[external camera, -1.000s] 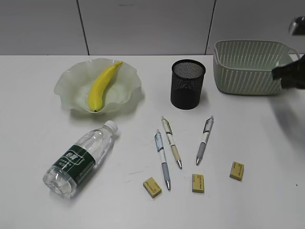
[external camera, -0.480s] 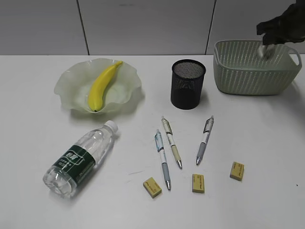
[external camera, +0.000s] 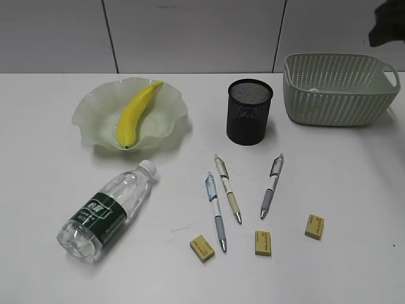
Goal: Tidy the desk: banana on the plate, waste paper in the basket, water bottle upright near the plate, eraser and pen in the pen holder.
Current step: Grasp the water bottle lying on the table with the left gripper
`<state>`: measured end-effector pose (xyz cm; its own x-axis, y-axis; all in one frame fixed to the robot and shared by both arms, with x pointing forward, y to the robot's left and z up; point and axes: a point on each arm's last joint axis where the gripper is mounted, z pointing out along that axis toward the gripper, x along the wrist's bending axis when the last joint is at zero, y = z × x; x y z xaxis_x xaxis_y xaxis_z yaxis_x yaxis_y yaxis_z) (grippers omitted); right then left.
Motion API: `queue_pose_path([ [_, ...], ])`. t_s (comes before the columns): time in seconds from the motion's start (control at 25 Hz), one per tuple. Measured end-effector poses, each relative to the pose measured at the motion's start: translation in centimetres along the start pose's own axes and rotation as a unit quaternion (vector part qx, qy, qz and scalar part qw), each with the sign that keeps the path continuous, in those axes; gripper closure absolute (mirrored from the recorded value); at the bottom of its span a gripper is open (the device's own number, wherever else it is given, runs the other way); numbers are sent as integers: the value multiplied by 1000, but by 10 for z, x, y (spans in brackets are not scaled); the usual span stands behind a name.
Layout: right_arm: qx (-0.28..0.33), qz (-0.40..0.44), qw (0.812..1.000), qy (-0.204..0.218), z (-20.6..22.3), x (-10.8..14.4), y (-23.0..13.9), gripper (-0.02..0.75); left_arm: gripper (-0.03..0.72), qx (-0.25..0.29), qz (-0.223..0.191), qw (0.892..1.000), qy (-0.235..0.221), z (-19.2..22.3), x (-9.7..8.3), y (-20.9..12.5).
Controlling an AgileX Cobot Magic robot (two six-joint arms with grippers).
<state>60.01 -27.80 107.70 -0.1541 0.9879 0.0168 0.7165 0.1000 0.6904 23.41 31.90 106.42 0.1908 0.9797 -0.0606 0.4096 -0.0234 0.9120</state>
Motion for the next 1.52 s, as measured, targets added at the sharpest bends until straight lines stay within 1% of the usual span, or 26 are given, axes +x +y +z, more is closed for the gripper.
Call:
queue_pose_path([
  [0.08, -11, -1, 1000, -1, -39, 5, -22, 260, 200, 0, 0, 1000, 0, 0, 0, 0],
  [0.2, -9, -1, 1000, 4, -92, 15, -69, 262, 200, 0, 0, 1000, 0, 0, 0, 0],
  [0.28, 6, 4, 1000, 9, -121, 21, -105, 262, 200, 0, 0, 1000, 0, 0, 0, 0],
  [0.36, 8, 6, 1000, 8, -151, 27, -138, 262, 200, 0, 0, 1000, 0, 0, 0, 0],
  [0.52, 6, -5, 1000, -18, -191, 30, -197, 262, 200, 0, 0, 1000, 0, 0, 0, 0],
  [0.68, -57, -24, 997, -54, -218, 30, -236, 262, 200, 1, -4, 1000, -6, 0, -1, 0],
  [0.72, -76, -24, 995, -56, -222, 31, -244, 262, 200, 2, -5, 1000, -8, 0, -2, 0],
  [0.84, -107, -25, 992, -59, -226, 33, -261, 262, 200, 3, -6, 1000, -11, 0, -2, 0],
  [0.96, -131, -25, 989, -61, -228, 34, -267, 272, 200, 12, -5, 1000, -10, 3, -3, 1],
  [1.12, -133, -25, 989, -61, -227, 34, -268, 300, 200, 59, 5, 998, -4, 19, -6, 9],
  [1.28, -133, -24, 989, -61, -227, 34, -268, 317, 200, 110, 28, 994, -12, 55, -19, 37],
  [1.36, -133, -24, 989, -61, -227, 34, -268, 320, 200, 142, 53, 988, -29, 88, -29, 52],
  [1.44, -133, -24, 989, -61, -227, 34, -268, 323, 200, 181, 76, 979, -51, 125, -41, 60],
  [1.48, -133, -22, 989, -61, -227, 34, -268, 323, 200, 218, 85, 971, -57, 151, -47, 59],
  [1.52, -134, -20, 989, -60, -227, 34, -268, 323, 200, 241, 96, 964, -63, 173, -52, 59],
])
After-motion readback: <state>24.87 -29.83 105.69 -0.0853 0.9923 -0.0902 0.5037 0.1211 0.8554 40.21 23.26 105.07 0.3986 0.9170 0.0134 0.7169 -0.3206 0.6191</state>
